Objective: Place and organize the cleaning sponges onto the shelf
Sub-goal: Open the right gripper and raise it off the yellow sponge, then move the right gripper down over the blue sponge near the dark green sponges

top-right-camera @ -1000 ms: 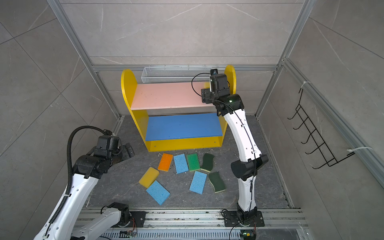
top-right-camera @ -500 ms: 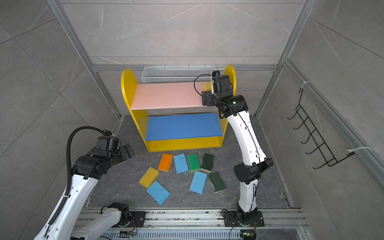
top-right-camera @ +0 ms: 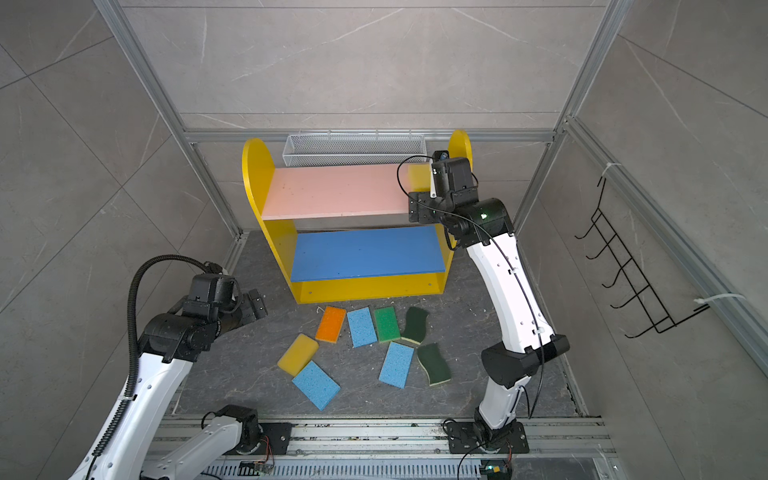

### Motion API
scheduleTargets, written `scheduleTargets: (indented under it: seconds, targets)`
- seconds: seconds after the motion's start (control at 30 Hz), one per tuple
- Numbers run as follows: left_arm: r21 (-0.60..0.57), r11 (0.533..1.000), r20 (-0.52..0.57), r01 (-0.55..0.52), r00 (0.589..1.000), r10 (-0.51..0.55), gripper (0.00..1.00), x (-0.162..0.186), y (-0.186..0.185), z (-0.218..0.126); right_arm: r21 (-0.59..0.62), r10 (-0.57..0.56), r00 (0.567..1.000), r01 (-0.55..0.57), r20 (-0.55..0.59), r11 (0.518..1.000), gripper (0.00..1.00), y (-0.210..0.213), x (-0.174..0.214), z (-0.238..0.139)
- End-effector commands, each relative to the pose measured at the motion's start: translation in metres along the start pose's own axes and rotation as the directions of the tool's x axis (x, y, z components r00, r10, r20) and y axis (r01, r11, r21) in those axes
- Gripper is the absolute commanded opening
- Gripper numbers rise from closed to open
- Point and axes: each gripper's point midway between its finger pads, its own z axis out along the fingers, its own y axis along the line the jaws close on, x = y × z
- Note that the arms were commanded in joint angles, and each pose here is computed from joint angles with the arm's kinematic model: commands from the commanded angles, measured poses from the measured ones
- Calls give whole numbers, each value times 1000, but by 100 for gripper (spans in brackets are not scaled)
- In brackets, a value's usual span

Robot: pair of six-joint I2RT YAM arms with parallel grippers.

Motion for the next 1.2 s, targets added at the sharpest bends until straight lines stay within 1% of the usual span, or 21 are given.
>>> scheduleTargets:
  seconds: [0.0, 0.17, 0.3, 0.53, 0.67, 0.83, 0.97, 1.17]
  targets:
    - [25, 999, 2, -43, 999, 43, 95, -5, -4, -11, -33, 24, 999, -25, -27, 999, 92, 6, 12, -23]
    - [34, 997, -52, -67, 996, 68, 95, 9, -5, -1, -77, 33, 998, -37, -54, 996, 92, 11, 37, -44]
    - [60, 997, -77, -55, 995, 60, 95, 26, -7, 10, -92, 51, 995, -59, -84, 994, 92, 7, 62, -57]
    - [98, 995, -102, -25, 994, 35, 94, 46, -8, 18, -101, 67, 975, -90, -212, 991, 92, 1, 131, -64]
    - [106, 994, -141, -9, 990, 24, 94, 56, -10, 25, -104, 97, 956, -130, -278, 986, 92, 0, 170, -61]
    - [133, 991, -193, 19, 981, 7, 94, 71, -16, 36, -95, 144, 909, -195, -391, 976, 92, 3, 224, -51]
    - [147, 989, -238, 34, 971, 2, 93, 86, -18, 43, -97, 167, 886, -230, -433, 968, 92, 5, 253, -45]
    - [120, 992, -298, 41, 955, -3, 93, 108, -12, 54, -76, 186, 852, -254, -489, 964, 92, 7, 283, -36]
